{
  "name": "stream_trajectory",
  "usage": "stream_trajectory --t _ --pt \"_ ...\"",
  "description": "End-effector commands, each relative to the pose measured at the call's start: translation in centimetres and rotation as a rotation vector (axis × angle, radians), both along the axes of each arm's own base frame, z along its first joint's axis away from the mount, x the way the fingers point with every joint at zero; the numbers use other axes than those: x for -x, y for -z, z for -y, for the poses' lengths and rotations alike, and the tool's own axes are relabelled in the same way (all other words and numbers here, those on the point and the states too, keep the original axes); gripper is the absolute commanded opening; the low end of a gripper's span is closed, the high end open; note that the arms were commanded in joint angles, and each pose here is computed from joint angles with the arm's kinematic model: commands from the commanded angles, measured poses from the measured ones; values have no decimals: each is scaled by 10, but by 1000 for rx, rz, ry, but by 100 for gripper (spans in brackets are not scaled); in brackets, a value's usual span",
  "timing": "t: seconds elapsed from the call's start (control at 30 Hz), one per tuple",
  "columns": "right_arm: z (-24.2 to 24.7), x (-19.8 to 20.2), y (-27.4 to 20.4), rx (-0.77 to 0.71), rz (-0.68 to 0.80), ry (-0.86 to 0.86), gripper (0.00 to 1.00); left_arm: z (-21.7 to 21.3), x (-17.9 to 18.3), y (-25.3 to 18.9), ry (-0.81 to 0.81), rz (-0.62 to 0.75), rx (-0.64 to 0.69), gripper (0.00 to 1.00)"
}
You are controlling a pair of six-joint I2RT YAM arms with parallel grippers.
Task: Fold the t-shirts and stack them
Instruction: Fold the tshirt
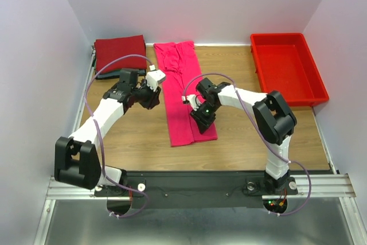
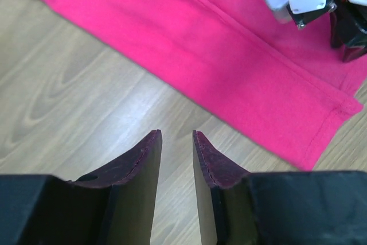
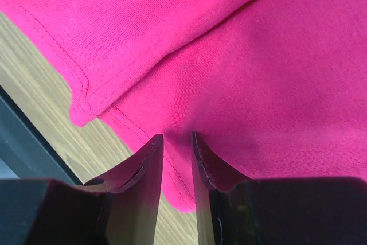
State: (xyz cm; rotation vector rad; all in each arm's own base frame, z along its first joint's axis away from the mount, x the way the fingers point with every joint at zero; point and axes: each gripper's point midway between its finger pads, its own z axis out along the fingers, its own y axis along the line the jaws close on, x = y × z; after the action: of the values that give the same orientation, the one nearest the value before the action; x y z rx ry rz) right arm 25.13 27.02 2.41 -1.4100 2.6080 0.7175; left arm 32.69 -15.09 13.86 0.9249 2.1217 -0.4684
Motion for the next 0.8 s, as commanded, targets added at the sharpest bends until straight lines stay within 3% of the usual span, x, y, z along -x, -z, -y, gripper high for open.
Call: stream_trajectory --t 0.0,0.1,0.23,0.37,0.57,0.77 --pt "8 36 18 50 -72 -5 32 -7 5 -15 -1 60 -1 41" --pt "0 57 15 31 -105 -16 32 -11 23 -15 71 103 -29 45" --pt "-16 57 -4 -32 -70 -18 34 -12 50 -10 165 124 -52 48" --pt "-14 43 -33 -71 75 -54 42 -13 83 -4 332 182 -116 49" --pt "19 58 -73 -165 342 -307 60 6 136 -1 675 386 -198 61" --pt "36 70 -48 -147 410 -491 65 47 181 25 870 285 -193 61"
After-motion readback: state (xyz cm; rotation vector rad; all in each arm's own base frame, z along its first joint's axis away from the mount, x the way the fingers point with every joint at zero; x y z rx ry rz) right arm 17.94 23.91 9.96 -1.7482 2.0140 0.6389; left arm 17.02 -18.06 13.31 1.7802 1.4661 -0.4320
